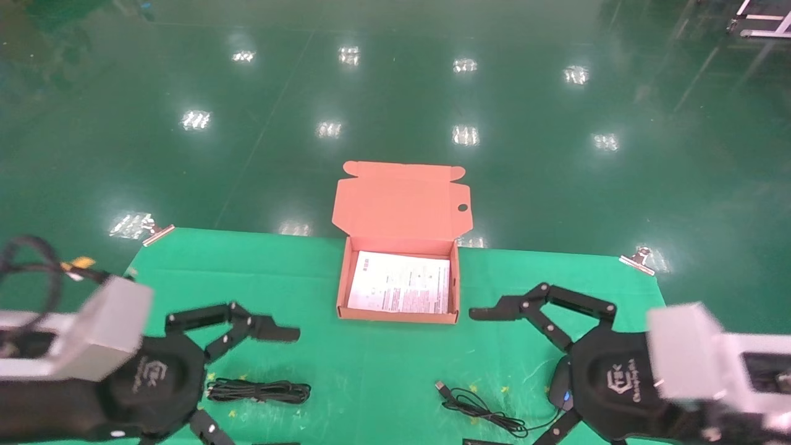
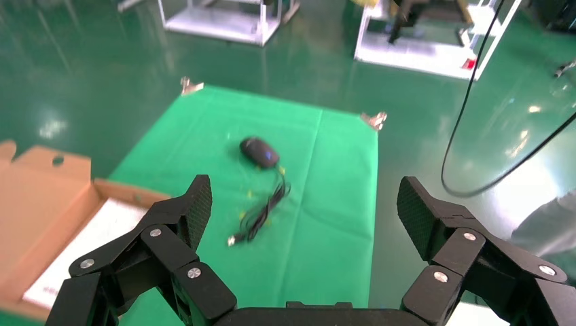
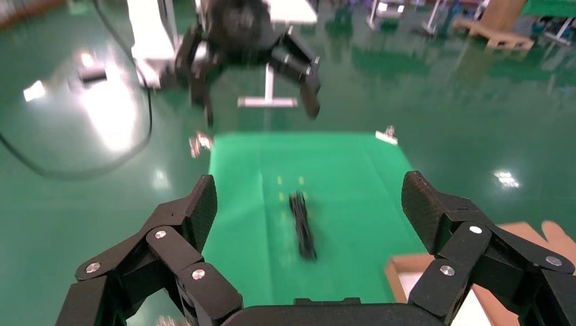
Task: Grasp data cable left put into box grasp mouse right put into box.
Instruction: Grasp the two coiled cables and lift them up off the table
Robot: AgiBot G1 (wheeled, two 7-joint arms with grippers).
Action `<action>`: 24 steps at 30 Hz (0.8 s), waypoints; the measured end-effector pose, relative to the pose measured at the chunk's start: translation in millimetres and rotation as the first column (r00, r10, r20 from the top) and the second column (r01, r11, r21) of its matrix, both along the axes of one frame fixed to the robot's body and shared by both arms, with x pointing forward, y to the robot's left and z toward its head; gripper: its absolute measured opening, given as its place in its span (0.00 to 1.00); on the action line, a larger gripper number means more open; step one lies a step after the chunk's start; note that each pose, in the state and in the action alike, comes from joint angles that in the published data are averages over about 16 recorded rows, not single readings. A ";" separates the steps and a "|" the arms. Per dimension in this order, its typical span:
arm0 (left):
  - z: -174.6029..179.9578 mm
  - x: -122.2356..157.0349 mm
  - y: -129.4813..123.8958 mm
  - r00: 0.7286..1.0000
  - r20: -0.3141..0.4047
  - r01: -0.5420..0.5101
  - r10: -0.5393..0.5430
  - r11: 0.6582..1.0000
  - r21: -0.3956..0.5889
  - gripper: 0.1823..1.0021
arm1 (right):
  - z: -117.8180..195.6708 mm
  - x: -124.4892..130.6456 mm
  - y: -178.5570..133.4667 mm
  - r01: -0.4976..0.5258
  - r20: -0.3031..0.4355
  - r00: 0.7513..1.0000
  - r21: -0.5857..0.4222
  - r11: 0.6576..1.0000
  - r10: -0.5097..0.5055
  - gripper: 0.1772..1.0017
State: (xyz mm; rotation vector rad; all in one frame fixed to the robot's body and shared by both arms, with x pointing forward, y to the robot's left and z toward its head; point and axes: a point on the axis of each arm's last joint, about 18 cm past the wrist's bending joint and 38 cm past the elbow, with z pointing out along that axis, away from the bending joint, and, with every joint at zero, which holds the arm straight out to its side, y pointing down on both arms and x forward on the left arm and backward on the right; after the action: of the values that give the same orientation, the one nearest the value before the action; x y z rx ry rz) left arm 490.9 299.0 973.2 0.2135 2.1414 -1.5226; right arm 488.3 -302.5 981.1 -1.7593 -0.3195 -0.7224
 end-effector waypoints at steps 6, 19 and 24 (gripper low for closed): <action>-12.1 16.1 -2.0 0.997 -0.035 -0.061 0.066 0.989 0.134 1.00 | -13.3 13.3 0.2 0.046 0.138 0.990 -0.190 0.981 -0.020 1.00; -49.6 65.1 -7.1 0.970 -0.016 -0.200 0.241 0.840 0.504 1.00 | -49.0 56.0 -1.3 0.162 0.360 0.931 -0.564 0.810 0.064 1.00; -63.5 87.2 -8.4 0.950 0.036 -0.266 0.310 0.743 0.614 1.00 | -64.1 76.4 -1.2 0.220 0.399 0.913 -0.651 0.726 0.082 1.00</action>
State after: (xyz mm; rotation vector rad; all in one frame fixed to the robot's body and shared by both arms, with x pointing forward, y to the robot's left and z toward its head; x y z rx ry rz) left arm 578.1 290.6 909.7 0.0361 2.5244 -0.6240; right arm 564.7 -303.7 917.0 -2.3220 -0.9075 -1.1284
